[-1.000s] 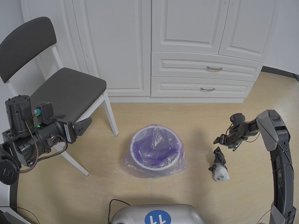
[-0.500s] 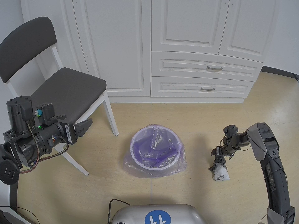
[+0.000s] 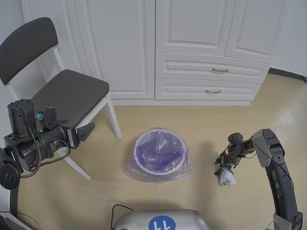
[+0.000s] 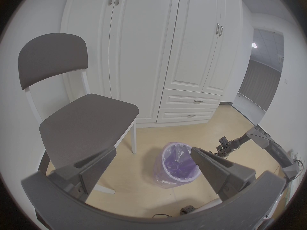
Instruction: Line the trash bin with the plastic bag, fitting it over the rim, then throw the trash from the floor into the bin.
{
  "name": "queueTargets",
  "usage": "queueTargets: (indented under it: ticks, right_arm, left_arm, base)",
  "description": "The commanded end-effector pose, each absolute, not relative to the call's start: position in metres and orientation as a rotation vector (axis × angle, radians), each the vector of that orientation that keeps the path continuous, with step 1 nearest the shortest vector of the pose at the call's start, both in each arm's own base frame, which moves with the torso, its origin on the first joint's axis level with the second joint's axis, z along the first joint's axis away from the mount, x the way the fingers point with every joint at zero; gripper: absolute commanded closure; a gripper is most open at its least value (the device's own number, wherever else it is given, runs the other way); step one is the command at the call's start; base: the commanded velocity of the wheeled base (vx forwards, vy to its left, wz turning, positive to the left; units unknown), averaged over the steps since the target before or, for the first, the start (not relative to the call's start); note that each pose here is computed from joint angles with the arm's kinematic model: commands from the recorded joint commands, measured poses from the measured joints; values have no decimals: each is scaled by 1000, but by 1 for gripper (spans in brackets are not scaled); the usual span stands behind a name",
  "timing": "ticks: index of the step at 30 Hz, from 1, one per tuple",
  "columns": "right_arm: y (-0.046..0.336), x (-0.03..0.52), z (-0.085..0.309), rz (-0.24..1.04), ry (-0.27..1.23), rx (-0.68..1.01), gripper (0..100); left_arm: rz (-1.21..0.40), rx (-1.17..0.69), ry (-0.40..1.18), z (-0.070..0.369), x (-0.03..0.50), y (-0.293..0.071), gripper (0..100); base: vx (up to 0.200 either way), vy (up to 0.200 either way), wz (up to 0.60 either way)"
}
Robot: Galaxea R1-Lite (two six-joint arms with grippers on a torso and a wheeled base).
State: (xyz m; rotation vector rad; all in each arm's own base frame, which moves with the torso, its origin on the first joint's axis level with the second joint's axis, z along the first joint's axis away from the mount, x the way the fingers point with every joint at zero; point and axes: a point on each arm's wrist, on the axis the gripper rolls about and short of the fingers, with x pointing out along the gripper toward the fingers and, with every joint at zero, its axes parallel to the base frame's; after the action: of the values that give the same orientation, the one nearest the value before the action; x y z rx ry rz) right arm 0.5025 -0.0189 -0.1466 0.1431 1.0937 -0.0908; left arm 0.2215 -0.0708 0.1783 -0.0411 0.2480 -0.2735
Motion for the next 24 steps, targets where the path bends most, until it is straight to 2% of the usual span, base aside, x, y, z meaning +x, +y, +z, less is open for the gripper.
queueTargets:
  ticks: [1,10,24]
  right_arm:
    - [-20,502,-148,-92,1091,142,0]
    - [-22,513,-151,-104,947,152,0]
    - [-22,511,-152,-108,976,142,0]
  left_arm:
    - [-271,-41,251,178,223,-71,0]
    - [-271,-38,249,178,223,-71,0]
    - [-276,-33,250,177,222,-72,0]
  base:
    - [0,0,0]
    - [0,0,0]
    - [0,0,0]
